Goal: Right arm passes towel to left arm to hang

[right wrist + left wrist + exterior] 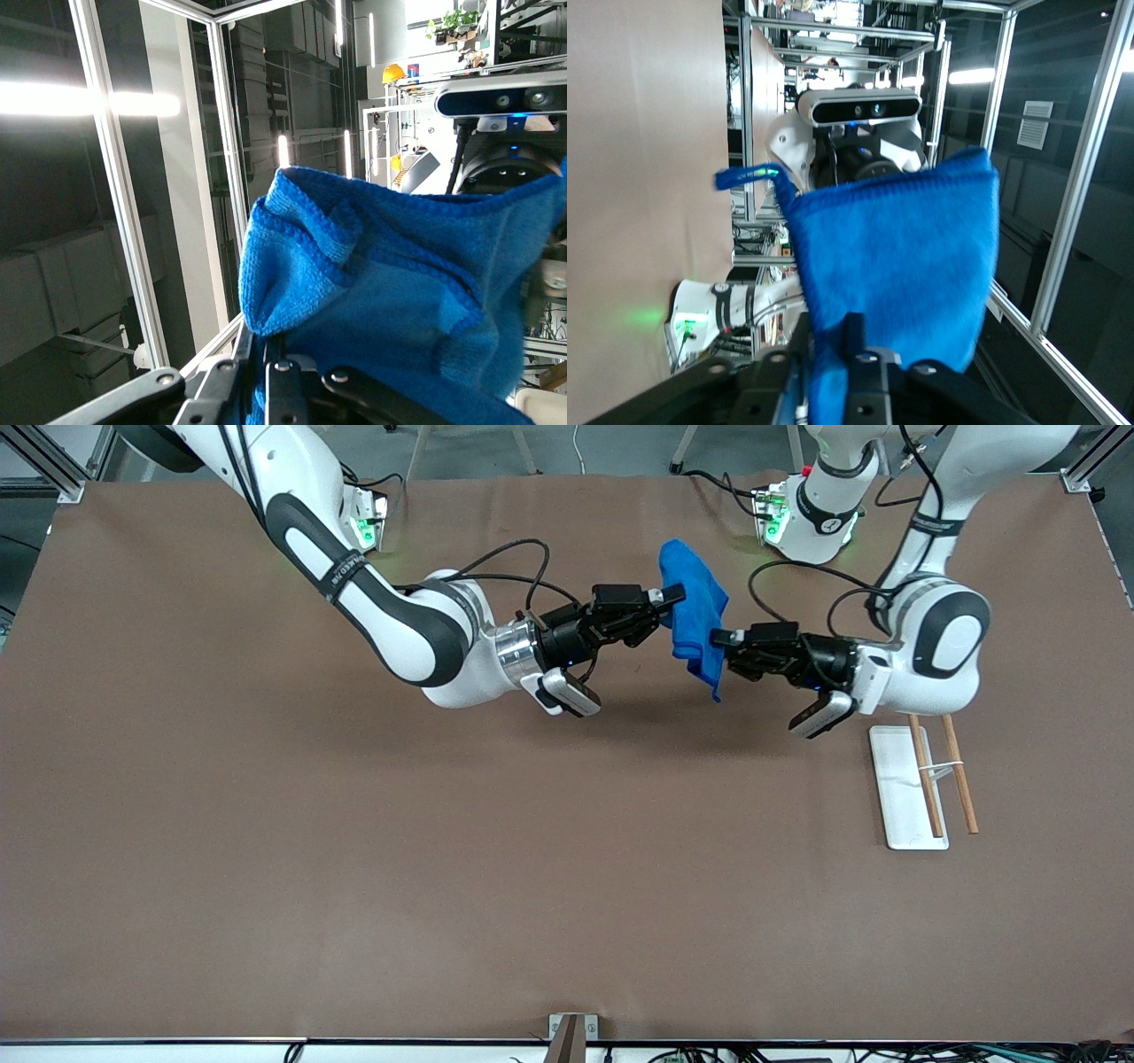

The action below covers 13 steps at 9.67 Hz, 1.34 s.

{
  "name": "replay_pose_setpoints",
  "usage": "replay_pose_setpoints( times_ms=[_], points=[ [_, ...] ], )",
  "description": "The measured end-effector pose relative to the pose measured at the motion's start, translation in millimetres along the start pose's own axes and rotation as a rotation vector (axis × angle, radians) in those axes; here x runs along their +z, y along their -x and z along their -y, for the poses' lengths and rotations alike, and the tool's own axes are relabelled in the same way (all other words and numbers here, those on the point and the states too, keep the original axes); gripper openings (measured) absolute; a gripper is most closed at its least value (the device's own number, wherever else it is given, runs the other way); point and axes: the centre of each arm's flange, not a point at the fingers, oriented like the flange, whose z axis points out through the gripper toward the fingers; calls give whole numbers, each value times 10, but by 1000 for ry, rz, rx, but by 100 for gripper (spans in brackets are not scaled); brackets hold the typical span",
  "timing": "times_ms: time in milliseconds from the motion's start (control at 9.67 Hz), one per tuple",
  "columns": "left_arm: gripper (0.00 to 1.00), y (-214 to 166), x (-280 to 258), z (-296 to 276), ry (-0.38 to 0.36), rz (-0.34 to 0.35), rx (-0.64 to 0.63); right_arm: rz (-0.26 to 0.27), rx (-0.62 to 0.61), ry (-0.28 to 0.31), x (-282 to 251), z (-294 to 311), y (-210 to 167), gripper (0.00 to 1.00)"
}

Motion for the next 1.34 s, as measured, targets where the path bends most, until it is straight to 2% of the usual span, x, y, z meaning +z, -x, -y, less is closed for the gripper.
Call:
replay_pose_setpoints(
  times_ms=[103,310,517,621,724,931,1138,1345],
  points=[
    [2,12,-70,-12,2,1,0,0,0,0,1,-1,1,7],
    [2,-1,-25,-27,1,10,4,-11,0,13,-21,-15,-16,8],
    [2,-24,-27,-55,-1,11,8,-47,24,42,-140,12,-119,35],
    [2,-47,-51,-85,-4,8,2,-55,62,103,-286,101,-243,52],
    [2,-80,-83,-126,-23,17,-12,-35,95,211,-511,280,-392,67],
    [2,-190,-278,-236,-141,78,-20,-22,93,454,-1193,688,-702,97],
    [2,-335,-682,-369,-324,141,-13,-35,85,711,-1906,845,-852,100],
    [2,-470,-1249,-534,-511,157,4,-70,73,959,-2622,997,-859,100]
  ],
)
